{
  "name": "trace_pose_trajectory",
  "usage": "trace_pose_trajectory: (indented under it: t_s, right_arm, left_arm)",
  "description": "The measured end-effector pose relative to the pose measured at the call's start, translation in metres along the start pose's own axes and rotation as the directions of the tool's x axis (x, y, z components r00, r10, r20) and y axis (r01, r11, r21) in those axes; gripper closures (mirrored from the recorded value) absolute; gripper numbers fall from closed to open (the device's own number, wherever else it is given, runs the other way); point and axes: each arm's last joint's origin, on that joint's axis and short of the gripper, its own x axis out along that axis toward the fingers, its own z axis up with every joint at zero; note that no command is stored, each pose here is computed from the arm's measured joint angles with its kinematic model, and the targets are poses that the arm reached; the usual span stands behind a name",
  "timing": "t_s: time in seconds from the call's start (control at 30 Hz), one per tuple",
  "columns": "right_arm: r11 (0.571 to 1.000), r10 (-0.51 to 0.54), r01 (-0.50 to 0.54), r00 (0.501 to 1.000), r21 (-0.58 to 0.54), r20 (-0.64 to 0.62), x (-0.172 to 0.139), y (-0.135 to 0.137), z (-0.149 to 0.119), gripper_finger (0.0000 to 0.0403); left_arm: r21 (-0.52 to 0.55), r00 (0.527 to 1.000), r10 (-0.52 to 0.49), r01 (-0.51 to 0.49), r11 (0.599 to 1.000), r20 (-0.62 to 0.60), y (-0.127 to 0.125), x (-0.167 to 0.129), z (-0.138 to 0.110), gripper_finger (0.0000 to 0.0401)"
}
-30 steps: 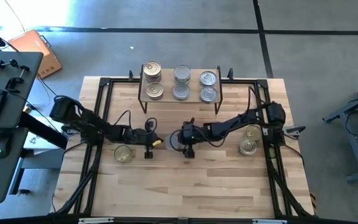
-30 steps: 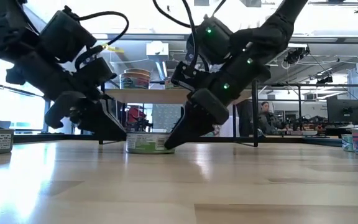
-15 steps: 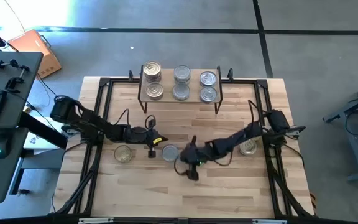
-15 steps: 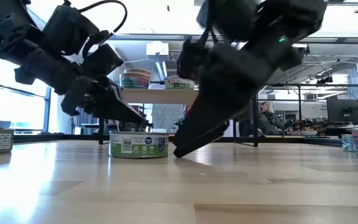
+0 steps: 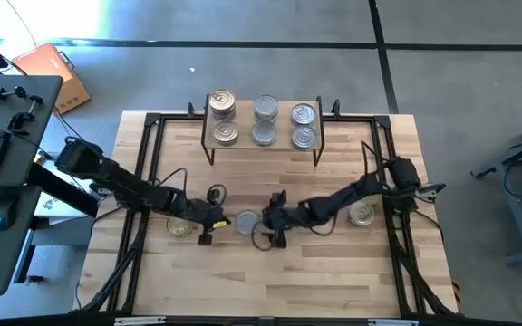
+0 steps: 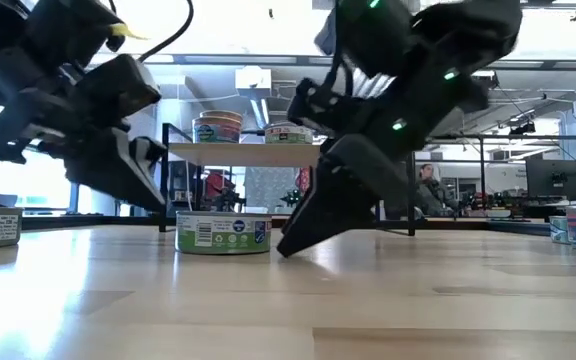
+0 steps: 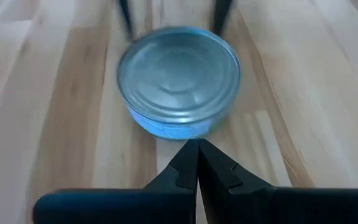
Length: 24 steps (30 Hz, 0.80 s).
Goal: Stack canned seafood by type on shelf
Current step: Stack the green and white tuna can on top of the green and white tuna can on the shelf
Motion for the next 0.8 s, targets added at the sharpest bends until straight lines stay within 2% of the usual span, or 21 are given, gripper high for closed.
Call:
trace_pose_trajectory:
  t_s: [0.23, 0.37, 0.5, 0.8]
  right_arm:
    - [0.989, 0.103, -0.098, 0.994, -0.114, 0.042, 0.012, -0.027, 0.003, 0.0041]
    - [0.989, 0.15, -0.15, 0.988, -0.019, 0.028, 0.013, -0.026, 0.001, 0.0041]
    - [0.984, 0.16, -0.16, 0.987, 0.079, 0.006, 0.009, -0.011, -0.001, 0.0041]
    - [0.978, 0.144, -0.143, 0.99, 0.152, 0.001, -0.008, 0.046, -0.008, 0.0041]
  left_arm:
    - [0.01, 0.998, 0.025, -0.026, 1.0, 0.066, 0.003, 0.021, -0.003, 0.0401]
    - [0.0, 0.991, 0.086, -0.087, 0.996, 0.102, 0.013, 0.032, -0.002, 0.0401]
    - [0.015, 0.988, 0.115, -0.117, 0.993, 0.105, 0.023, 0.04, 0.002, 0.0401]
    - [0.088, 0.97, 0.149, -0.168, 0.982, 0.194, 0.031, 0.04, 0.023, 0.0401]
